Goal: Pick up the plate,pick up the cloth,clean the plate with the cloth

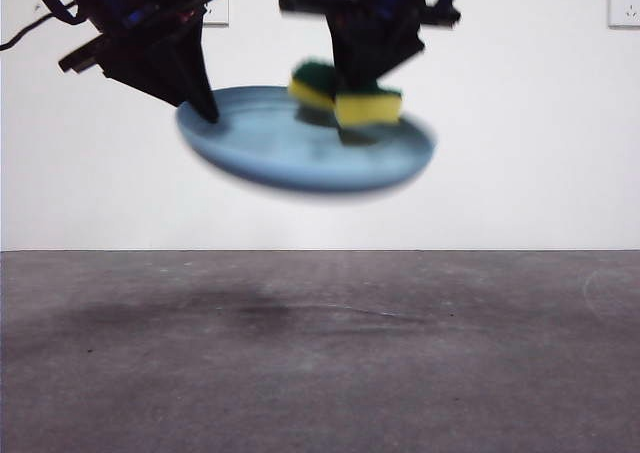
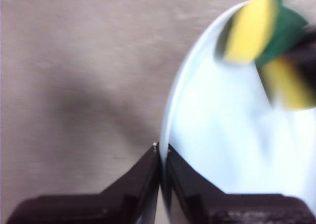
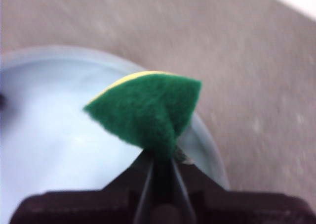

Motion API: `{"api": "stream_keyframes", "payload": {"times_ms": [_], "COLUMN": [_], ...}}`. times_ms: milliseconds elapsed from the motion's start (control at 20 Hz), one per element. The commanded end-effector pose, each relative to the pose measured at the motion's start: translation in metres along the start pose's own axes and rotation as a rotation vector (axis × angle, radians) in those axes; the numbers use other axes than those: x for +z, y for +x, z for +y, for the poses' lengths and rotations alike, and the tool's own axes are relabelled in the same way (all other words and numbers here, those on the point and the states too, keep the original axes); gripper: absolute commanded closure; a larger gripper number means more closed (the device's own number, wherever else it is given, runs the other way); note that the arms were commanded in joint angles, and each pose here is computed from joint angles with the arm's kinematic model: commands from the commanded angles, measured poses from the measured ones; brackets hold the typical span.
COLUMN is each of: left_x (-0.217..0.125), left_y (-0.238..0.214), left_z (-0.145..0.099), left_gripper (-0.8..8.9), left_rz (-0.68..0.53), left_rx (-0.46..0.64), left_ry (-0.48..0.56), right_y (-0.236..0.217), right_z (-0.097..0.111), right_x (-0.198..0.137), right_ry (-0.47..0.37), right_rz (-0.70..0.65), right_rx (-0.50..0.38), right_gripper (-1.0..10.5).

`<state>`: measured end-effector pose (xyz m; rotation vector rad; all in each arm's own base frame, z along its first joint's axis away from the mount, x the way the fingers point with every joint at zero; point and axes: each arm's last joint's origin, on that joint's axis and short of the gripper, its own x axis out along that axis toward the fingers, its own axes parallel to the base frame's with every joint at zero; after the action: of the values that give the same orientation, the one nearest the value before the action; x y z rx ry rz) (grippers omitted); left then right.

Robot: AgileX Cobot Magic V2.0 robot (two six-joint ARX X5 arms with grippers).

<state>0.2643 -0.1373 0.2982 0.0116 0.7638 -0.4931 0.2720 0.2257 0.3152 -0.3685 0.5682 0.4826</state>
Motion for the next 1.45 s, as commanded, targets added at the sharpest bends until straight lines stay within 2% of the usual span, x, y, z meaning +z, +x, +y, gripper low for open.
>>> {"api": "stream_keyframes", "payload": {"times_ms": [50, 350, 750, 1050, 1100, 1150, 1200, 1250, 1300, 1450], "left_x": [-0.001, -0.007, -0.025, -0.031, -0.031, -0.031, -0.031, -0.031, -0.031, -0.033], "left_y": [0.007, 0.043, 0.103, 0.111, 0.111, 0.110, 0.110, 0.110, 0.110, 0.110], "left_z": [0.005, 0.030, 0.074, 0.092, 0.093, 0.094, 0.094, 0.095, 0.095, 0.095], "left_gripper": [8.22, 8.22, 8.22, 8.12, 7.92, 7.31, 6.21, 4.55, 3.70, 3.73], "left_rz": [0.017, 0.096, 0.179, 0.197, 0.196, 0.195, 0.196, 0.200, 0.202, 0.215], "left_rx": [0.084, 0.133, 0.236, 0.272, 0.274, 0.273, 0.273, 0.271, 0.270, 0.268], "left_ry": [0.082, 0.059, -0.003, -0.037, -0.040, -0.042, -0.043, -0.045, -0.046, -0.050], "right_y": [-0.016, -0.054, -0.097, -0.108, -0.108, -0.108, -0.107, -0.106, -0.105, -0.101], "right_z": [-0.006, -0.015, -0.024, -0.027, -0.027, -0.027, -0.027, -0.026, -0.026, -0.025], "right_x": [0.005, 0.007, -0.002, -0.007, -0.007, -0.007, -0.007, -0.007, -0.007, -0.007], "right_ry": [0.038, 0.044, 0.046, 0.058, 0.061, 0.063, 0.062, 0.062, 0.062, 0.061], "right_rz": [-0.055, -0.079, -0.040, -0.011, -0.010, -0.009, -0.008, -0.007, -0.006, 0.002], "right_rx": [-0.007, -0.011, -0.010, -0.010, -0.011, -0.011, -0.010, -0.010, -0.010, -0.011], "right_gripper": [9.6, 9.6, 9.6, 9.6, 9.6, 9.6, 9.6, 9.6, 9.6, 9.6]}}
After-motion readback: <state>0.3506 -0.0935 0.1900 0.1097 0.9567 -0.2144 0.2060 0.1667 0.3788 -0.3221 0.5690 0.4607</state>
